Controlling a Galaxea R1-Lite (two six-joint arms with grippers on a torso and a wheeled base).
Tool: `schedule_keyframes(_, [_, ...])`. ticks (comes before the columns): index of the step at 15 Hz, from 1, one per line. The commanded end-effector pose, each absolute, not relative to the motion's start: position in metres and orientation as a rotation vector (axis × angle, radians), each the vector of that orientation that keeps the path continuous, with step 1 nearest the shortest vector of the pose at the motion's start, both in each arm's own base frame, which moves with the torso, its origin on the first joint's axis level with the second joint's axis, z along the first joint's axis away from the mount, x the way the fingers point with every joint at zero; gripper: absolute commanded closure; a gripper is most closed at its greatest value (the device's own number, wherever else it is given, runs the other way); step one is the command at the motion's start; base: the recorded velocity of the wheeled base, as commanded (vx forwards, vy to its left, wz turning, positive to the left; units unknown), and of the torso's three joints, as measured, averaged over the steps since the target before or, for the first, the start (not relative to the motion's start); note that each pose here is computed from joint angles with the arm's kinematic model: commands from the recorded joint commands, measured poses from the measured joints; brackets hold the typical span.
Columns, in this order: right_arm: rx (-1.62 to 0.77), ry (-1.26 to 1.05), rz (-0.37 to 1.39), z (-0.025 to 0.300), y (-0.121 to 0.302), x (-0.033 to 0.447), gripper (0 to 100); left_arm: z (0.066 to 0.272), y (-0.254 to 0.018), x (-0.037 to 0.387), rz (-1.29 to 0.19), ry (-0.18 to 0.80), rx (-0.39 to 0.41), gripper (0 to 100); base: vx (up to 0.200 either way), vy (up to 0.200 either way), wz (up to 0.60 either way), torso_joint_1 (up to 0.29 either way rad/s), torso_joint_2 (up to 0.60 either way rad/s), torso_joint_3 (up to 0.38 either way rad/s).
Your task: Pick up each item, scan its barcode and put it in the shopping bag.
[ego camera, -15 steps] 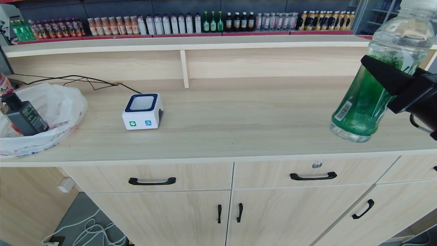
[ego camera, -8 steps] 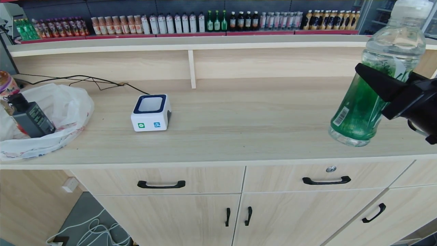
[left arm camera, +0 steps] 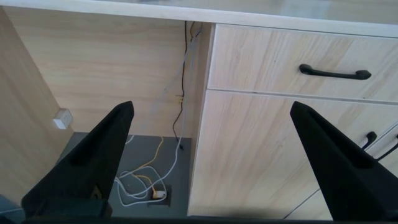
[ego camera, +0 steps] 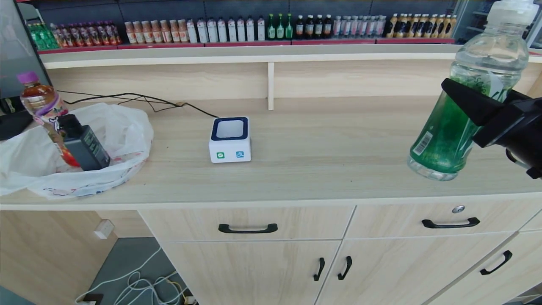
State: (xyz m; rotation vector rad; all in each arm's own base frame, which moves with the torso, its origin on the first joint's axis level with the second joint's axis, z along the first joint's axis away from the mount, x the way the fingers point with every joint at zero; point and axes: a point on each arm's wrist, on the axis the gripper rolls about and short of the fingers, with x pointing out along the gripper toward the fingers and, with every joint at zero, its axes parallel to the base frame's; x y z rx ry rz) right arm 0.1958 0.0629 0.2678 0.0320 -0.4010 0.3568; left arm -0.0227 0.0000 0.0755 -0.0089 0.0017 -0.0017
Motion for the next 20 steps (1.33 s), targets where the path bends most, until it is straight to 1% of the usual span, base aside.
schedule_keyframes(1, [0.031, -0.392, 0.357, 0.2656, 0.063, 0.1956, 100, 0.0757, 0.0, -0.0227, -0.002, 0.0, -0.009, 0, 0.0, 0.2, 0.0, 0.007, 0.0, 0.002])
schedule_keyframes(10, [0.037, -0.389, 0.361, 0.2643, 0.062, 0.1921, 100, 0.0757, 0.0, -0.0227, -0.002, 0.0, -0.011, 0, 0.0, 0.2, 0.0, 0.003, 0.0, 0.002])
schedule_keyframes(15, [0.037, -0.413, 0.363, 0.2702, 0.0622, 0.1907, 100, 0.0757, 0.0, -0.0227, -0.002, 0.0, -0.011, 0, 0.0, 0.2, 0.0, 0.002, 0.01, 0.001])
schedule_keyframes(20, [0.034, -0.396, 0.36, 0.2659, 0.0622, 0.1917, 100, 0.0757, 0.0, -0.0227, -0.002, 0.0, -0.011, 0, 0.0, 0.2, 0.0, 0.003, 0.0, 0.001])
